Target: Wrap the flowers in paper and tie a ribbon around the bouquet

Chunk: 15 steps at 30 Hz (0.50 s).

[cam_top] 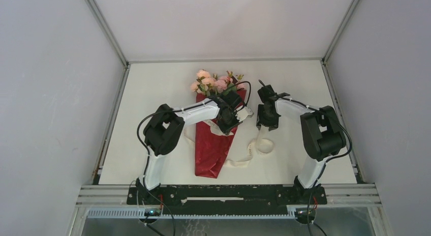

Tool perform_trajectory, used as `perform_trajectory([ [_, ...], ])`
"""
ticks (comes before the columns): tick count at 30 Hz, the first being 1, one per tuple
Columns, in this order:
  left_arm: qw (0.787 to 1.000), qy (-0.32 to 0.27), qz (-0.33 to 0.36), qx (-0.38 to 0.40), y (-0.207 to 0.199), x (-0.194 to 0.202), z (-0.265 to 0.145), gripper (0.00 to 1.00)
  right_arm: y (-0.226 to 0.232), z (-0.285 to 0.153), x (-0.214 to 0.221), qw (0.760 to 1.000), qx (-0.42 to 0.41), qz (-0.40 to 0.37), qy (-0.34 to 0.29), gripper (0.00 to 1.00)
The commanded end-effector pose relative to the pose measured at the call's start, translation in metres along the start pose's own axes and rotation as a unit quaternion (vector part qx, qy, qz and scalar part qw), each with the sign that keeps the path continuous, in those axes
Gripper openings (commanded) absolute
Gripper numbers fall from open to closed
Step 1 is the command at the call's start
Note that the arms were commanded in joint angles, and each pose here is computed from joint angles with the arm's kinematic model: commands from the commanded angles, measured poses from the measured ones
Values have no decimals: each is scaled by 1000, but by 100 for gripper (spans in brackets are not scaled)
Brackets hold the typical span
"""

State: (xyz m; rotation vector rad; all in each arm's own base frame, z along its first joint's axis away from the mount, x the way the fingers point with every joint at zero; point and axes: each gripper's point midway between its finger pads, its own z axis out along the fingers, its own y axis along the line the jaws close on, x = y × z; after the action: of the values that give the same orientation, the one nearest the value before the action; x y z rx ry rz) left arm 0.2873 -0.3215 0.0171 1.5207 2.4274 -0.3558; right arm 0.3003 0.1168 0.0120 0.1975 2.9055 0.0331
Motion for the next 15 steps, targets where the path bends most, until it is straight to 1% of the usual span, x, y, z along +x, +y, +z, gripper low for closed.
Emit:
perform_trajectory([
  [1,1000,9,-7,-4,3,8,9,0,15,13,-9,999,-36,11,-6,44],
  [2,1000,8,-7,-5,4,8,9,0,12,13,-11,999,-35,13,-8,29],
  [4,1000,8,-7,-5,4,8,10,0,14,10,-13,998,-56,12,-5,6],
  [5,1000,9,-7,-6,4,8,10,0,12,7,-16,998,-61,13,-9,0],
  [8,1000,12,-6,-7,5,9,12,0,-5,-14,-37,996,-72,34,-43,0],
  [10,1000,15,-7,-10,6,10,14,0,-23,-38,-53,992,-79,57,-78,0],
  [12,1000,16,-7,-11,7,10,15,0,-42,-72,-70,984,-93,87,-127,0],
  [15,1000,15,-6,-11,8,9,16,0,-72,-144,-92,960,-109,122,-229,0],
])
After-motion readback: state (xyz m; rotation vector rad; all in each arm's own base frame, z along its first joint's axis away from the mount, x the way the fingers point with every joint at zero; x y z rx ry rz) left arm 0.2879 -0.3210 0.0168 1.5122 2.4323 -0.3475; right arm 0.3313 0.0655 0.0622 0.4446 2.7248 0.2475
